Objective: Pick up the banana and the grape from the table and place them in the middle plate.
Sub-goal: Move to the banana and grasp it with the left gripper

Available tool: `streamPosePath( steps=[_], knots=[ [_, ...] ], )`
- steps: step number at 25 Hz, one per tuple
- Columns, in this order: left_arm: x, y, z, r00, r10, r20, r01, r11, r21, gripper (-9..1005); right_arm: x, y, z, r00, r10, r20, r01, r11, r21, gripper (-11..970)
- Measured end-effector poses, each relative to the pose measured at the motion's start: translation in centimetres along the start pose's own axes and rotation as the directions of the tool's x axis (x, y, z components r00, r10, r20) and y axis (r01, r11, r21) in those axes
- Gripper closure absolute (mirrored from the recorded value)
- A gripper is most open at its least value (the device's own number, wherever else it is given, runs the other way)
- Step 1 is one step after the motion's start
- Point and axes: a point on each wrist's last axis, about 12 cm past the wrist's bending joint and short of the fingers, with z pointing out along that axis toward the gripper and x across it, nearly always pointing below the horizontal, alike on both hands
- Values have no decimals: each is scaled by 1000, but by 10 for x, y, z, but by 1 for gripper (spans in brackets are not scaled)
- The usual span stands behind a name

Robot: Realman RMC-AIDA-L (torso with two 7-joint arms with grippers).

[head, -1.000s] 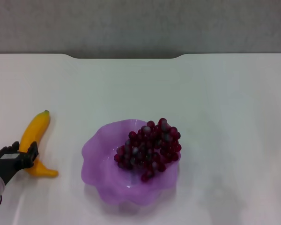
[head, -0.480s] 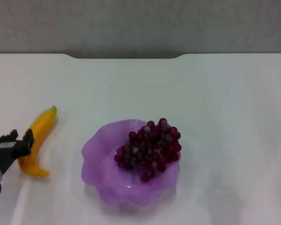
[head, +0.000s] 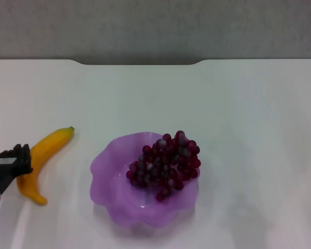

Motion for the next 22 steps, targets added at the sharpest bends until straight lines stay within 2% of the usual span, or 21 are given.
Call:
streamPosePath(
  steps=[5,10,16,18,22],
  knots=[
    [1,-5,0,999,34,-6,-34,999,29,800,0,0,0,1000,4,-3,-4,1000,0,960],
    [1,-6,0,1000,14,-3,-14,999,34,719,1,0,0,1000,8,-4,-8,1000,0,959],
    [2,-2,0,999,23,-25,-22,1000,22,470,0,0,0,1000,15,-4,-15,1000,-1,960],
    [4,-1,0,999,29,-41,-28,999,16,262,0,0,0,1000,15,-3,-15,1000,-1,959],
    [6,-1,0,997,40,-59,-39,999,16,146,0,0,0,1000,15,-2,-15,1000,0,959]
  ],
)
